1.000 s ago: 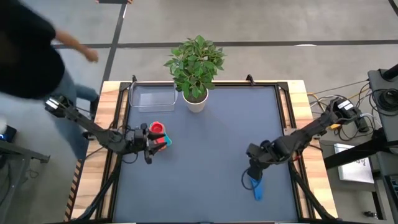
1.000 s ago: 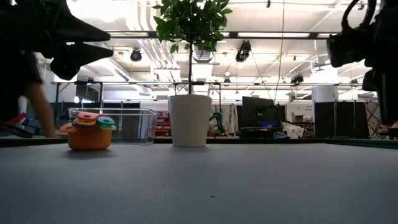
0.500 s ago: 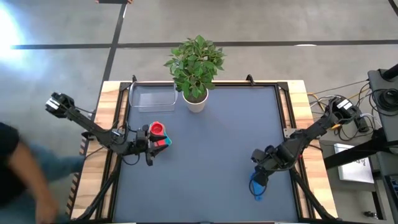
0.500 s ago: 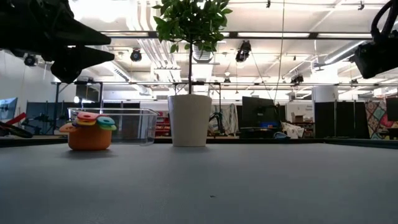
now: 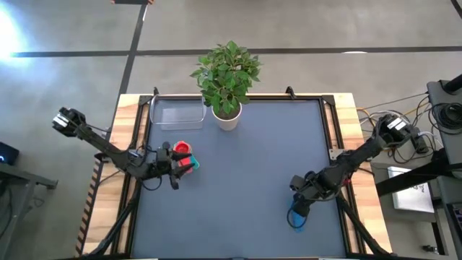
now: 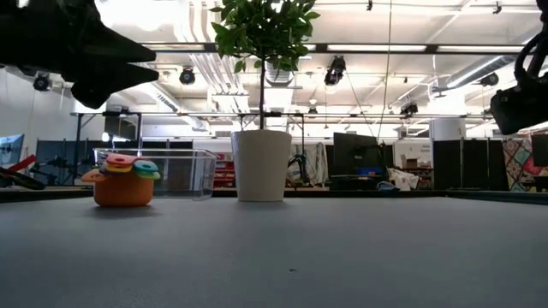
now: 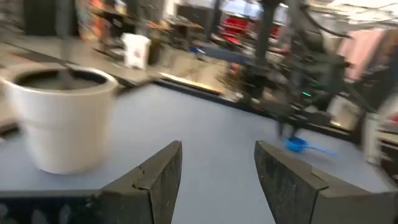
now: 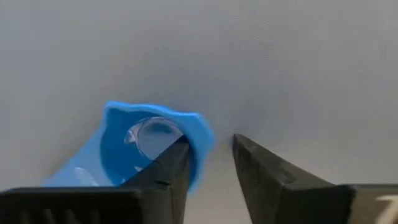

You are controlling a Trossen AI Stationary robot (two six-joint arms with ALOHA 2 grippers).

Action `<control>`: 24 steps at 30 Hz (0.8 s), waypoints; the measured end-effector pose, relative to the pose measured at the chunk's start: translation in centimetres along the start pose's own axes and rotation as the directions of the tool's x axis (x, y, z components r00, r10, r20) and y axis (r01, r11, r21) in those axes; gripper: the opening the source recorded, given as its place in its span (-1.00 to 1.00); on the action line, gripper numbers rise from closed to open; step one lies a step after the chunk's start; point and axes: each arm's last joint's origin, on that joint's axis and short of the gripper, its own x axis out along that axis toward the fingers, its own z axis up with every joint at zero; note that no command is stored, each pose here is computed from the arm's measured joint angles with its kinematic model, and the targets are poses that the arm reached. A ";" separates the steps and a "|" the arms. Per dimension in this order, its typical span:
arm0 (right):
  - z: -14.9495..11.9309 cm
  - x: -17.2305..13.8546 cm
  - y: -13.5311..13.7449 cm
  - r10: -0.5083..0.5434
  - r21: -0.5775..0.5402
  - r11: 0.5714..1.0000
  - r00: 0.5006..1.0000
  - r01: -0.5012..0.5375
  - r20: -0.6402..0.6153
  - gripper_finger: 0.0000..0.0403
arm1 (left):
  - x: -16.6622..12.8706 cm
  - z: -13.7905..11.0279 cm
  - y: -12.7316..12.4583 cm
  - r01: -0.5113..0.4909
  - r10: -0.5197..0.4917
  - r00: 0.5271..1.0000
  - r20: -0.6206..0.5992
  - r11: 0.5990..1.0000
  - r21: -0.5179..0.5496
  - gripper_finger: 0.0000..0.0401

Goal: Nest measuring cups in basket
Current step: Stack the blue measuring cup on top of the red measuring cup

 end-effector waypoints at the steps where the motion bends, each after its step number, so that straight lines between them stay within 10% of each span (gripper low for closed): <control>1: 0.2 0.0 0.0 -0.006 -0.018 1.000 1.000 0.006 -0.004 -0.56 | 0.0 0.2 0.0 -0.034 0.034 0.999 0.016 0.999 0.011 -0.08; 9: 5.2 -2.5 0.8 0.051 -0.141 0.990 0.972 -0.018 0.229 -0.95 | -0.5 2.4 0.5 -0.214 0.209 0.971 0.119 0.976 0.033 -0.08; 17: 15.6 -5.9 -0.6 0.175 -0.218 0.975 0.776 -0.050 0.605 -0.95 | -1.6 2.8 1.7 -0.198 0.205 0.975 0.085 0.976 -0.088 -0.11; 24: 23.9 -5.6 -0.4 0.226 -0.288 0.957 0.688 -0.026 0.690 -0.96 | -3.0 4.7 2.8 -0.219 0.221 0.975 0.012 0.972 -0.089 -0.14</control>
